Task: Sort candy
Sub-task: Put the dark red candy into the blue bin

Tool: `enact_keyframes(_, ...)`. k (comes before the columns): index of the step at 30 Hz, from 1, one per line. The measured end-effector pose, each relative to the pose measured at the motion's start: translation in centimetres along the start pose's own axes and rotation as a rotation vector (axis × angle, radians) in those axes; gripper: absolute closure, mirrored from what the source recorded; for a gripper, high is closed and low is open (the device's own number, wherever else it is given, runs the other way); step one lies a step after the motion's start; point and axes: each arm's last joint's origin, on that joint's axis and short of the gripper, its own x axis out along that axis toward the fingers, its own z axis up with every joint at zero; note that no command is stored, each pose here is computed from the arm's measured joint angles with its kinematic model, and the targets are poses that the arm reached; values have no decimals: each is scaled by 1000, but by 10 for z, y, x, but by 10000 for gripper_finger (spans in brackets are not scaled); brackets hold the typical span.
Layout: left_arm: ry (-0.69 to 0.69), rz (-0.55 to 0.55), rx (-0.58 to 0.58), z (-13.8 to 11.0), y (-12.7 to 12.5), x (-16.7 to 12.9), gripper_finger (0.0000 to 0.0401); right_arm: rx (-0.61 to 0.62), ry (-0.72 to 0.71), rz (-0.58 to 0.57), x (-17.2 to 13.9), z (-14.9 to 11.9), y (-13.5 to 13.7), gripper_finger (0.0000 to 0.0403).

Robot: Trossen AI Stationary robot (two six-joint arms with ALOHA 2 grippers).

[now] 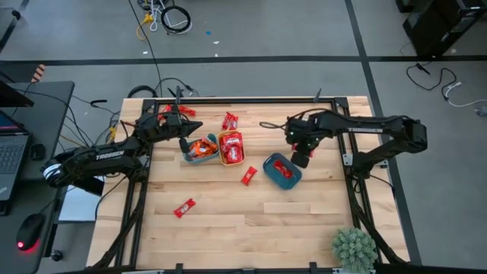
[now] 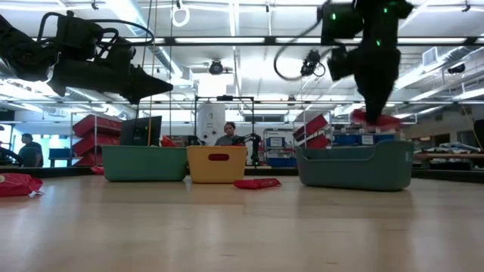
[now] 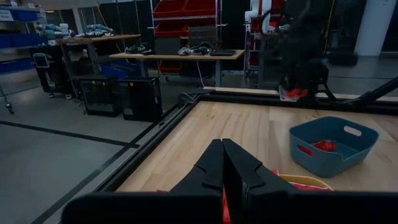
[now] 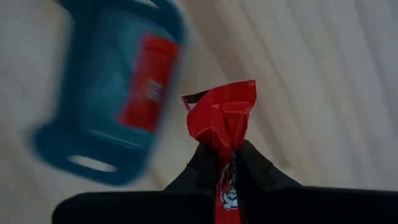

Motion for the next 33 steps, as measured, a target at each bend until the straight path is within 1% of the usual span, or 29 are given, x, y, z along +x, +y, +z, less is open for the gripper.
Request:
enact_keyframes(5,0,0,3,0,0,0,401,48,-102,151,-16,10,19,383)
enact_keyframes(8,0,0,3,0,0,0,401,54,-140,249,-13,17,34,383)
enact_keyframes(11,0,0,3,0,0,0,401,85,-143,295,-4,24,47,383)
enact_keyframes(14,0,0,3,0,0,0,401,113,-104,296,11,29,57,383)
enact_keyframes(17,0,0,2,0,0,0,401,147,-54,280,28,34,64,383)
enact_keyframes(20,2,0,3,0,0,0,401,173,-33,260,44,39,69,382)
enact_keyframes(25,16,0,-1,-2,0,0,401,169,18,227,66,43,72,352)
enact_keyframes(29,28,-1,-5,-3,0,0,401,117,26,216,69,43,72,322)
enact_keyframes(33,29,-1,-4,-3,0,0,401,53,-5,226,59,41,71,292)
